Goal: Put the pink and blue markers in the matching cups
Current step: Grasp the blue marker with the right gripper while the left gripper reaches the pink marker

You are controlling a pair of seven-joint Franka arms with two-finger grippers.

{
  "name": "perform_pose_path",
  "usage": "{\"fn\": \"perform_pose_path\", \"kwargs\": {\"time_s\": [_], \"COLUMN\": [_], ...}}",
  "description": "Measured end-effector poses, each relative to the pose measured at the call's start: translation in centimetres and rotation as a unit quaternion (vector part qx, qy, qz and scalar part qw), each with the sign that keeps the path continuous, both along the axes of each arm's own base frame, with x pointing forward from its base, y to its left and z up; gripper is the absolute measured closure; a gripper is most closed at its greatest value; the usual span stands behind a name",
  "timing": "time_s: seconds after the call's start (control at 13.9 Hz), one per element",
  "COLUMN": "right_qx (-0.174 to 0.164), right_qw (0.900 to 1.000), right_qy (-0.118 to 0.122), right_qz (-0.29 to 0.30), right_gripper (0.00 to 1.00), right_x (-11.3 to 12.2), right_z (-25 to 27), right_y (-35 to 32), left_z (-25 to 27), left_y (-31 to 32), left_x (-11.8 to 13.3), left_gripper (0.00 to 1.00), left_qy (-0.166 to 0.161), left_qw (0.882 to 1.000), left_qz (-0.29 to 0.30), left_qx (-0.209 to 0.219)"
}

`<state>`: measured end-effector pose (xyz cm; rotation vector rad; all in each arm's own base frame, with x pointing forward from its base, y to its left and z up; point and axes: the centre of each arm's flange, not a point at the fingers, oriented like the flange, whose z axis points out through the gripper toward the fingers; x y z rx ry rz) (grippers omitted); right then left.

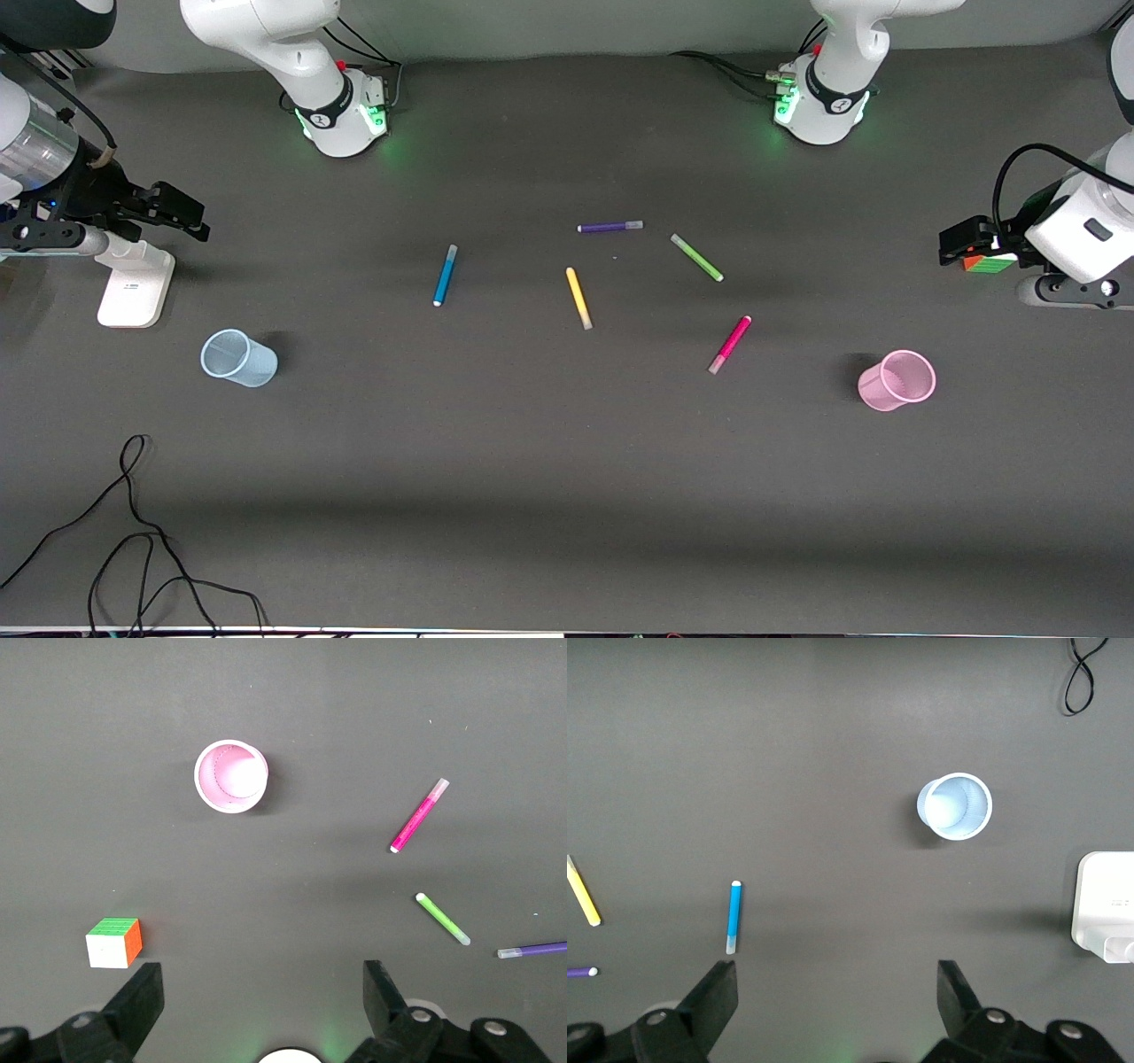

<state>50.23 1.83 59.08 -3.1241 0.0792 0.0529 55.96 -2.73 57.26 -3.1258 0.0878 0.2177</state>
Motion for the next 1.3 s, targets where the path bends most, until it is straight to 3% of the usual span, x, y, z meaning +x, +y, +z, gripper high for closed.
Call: {"fn": "perform_pose_path", "kwargs": {"time_s": [0.29,0.5,0.65,0.79,1.08,1.3], "right_qx": [-0.002,0.007,0.039,0.040,0.038,0.027], "right_qw": [1.000,0.999,0.996,0.990,0.966,0.954], "right_qy": [0.009,0.042,0.082,0.131,0.249,0.285], "right_qz": [0.003,0.015,0.002,-0.009,-0.050,-0.086], "right_gripper": [0.00,0.00,0.00,0.00,0.00,0.00], "right_x": [0.5,1.9,3.1,4.0,4.2,3.4], "right_z": [-0.9,-4.2,-7.9,-13.1,-26.9,-35.9], "right_y": [0.4,3.3,5.7,9.1,16.0,18.4], "left_z": [0.0,0.0,0.0,0.0,-0.1,-0.2], "left_y": [0.0,0.0,0.0,-0.3,-4.6,-10.6], "left_x": [0.0,0.0,0.0,0.0,-0.3,-1.2], "left_gripper": [0.00,0.00,0.00,0.00,0.00,0.00], "left_qy": [0.000,0.000,0.000,0.000,0.000,-0.002], "left_qw": [1.000,1.000,1.000,1.000,0.999,0.995], "left_qz": [0.000,0.000,0.000,-0.002,-0.036,-0.100], "left_qx": [0.000,0.000,0.000,-0.002,-0.022,-0.028]}}
